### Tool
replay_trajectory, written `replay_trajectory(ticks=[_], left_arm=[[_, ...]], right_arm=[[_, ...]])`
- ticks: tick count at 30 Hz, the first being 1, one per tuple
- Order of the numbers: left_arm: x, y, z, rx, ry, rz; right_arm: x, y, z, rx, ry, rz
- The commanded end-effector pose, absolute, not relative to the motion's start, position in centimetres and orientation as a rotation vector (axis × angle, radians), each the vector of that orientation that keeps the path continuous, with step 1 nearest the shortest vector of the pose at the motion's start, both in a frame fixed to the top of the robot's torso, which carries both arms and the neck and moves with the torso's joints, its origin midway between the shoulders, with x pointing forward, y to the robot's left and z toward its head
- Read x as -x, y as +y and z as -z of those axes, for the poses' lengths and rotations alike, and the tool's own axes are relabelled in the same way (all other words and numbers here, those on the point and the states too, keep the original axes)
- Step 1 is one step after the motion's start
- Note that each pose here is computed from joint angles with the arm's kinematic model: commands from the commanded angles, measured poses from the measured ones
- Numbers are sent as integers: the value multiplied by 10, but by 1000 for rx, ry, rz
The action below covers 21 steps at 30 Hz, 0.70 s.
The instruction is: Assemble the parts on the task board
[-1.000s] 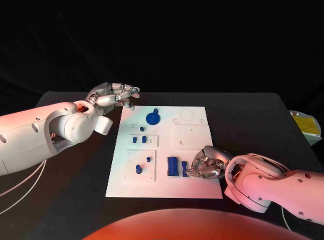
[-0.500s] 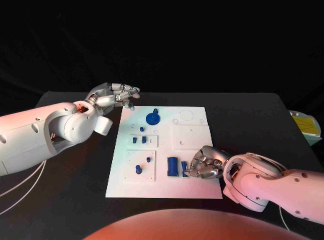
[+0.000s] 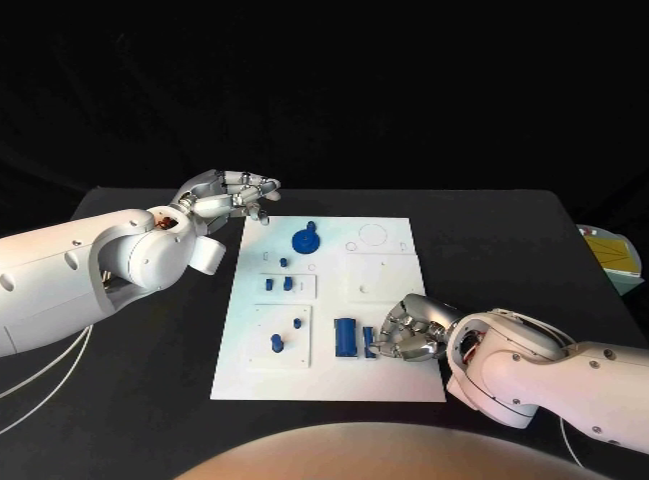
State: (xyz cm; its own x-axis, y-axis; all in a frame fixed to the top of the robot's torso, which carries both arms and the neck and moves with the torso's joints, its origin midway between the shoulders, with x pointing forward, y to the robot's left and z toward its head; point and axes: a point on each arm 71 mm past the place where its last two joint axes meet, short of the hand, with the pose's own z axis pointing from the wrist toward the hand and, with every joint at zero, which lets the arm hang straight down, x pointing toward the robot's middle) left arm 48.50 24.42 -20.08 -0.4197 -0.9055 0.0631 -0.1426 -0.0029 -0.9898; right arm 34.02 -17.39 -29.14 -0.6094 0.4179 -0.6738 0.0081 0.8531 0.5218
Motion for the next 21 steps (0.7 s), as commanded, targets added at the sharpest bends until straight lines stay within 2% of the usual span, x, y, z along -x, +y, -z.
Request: replay_trajectory(ticks=[1, 5, 7, 11, 21], left_arm=[[-486, 242, 199, 1090, 1608, 1510], [-487, 241, 200, 1095, 1595, 1511], [-488, 240, 201, 1102, 1578, 1512], [-491, 239, 203, 1117, 1546, 1509], [-509, 246, 212, 1210, 1378, 1453]], right_arm=[[-345, -175, 282, -350, 2073, -700], [-353, -180, 271, -431, 1993, -820], [-363, -185, 264, -513, 1928, -922], [-382, -197, 256, -629, 1831, -1019], [-460, -242, 248, -1006, 1562, -1199]])
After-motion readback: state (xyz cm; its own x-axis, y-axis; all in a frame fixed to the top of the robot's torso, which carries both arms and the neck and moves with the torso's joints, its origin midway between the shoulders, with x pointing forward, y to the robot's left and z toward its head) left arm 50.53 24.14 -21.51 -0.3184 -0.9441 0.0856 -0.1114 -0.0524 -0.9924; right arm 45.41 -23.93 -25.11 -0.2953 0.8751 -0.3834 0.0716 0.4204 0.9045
